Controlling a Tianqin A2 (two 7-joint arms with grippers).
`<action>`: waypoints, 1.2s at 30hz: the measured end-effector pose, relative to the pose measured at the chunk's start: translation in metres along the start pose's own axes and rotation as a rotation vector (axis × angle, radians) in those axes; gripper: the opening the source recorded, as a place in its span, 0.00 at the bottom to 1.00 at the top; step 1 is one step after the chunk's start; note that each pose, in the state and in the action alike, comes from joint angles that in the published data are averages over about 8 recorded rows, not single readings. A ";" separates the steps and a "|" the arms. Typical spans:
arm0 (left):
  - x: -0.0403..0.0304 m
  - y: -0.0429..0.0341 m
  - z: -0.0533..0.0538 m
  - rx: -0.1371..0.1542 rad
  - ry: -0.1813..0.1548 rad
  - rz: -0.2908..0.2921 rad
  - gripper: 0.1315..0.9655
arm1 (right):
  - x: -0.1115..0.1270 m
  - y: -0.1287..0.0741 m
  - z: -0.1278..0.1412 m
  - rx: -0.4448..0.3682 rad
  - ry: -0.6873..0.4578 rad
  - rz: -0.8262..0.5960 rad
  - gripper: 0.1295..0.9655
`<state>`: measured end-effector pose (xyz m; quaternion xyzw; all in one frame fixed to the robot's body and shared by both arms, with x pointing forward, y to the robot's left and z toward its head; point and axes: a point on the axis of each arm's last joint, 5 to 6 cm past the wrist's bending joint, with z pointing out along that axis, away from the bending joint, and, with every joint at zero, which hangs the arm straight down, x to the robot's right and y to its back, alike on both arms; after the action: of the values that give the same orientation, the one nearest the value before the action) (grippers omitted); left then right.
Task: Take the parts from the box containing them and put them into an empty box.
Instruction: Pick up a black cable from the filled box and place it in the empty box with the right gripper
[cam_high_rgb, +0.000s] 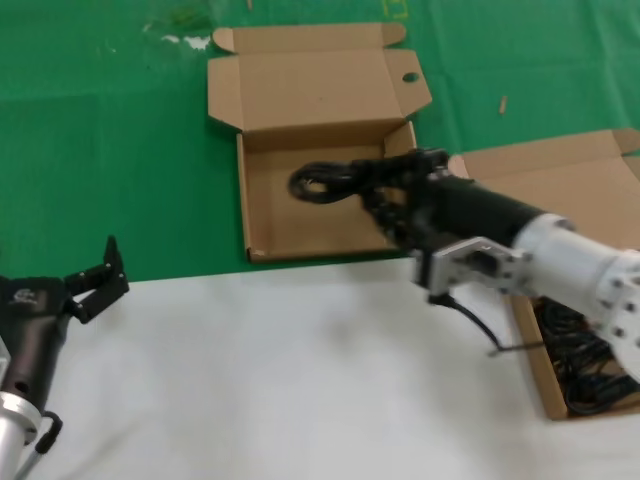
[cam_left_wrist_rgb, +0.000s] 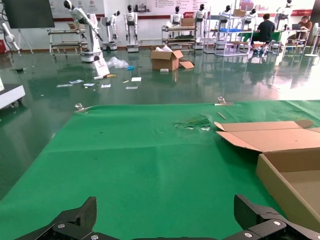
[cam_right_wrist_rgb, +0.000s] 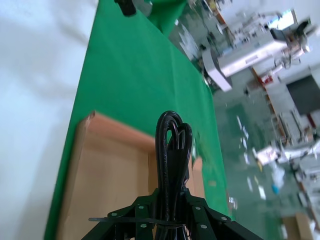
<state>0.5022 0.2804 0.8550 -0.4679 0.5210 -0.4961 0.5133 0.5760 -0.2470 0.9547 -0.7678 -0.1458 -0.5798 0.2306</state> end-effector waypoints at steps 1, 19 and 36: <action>0.0000 0.0000 0.000 0.000 0.000 0.000 1.00 | 0.000 -0.004 0.008 0.010 0.000 -0.015 0.11; 0.0000 0.0000 0.000 0.000 0.000 0.000 1.00 | -0.004 0.005 0.061 -0.013 -0.032 -0.158 0.11; 0.0000 0.0000 0.000 0.000 0.000 0.000 1.00 | -0.004 0.006 0.061 -0.016 -0.034 -0.159 0.15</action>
<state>0.5022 0.2804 0.8550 -0.4679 0.5210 -0.4961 0.5133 0.6282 -0.2199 0.9363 -0.7652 -0.2057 -0.5844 0.1750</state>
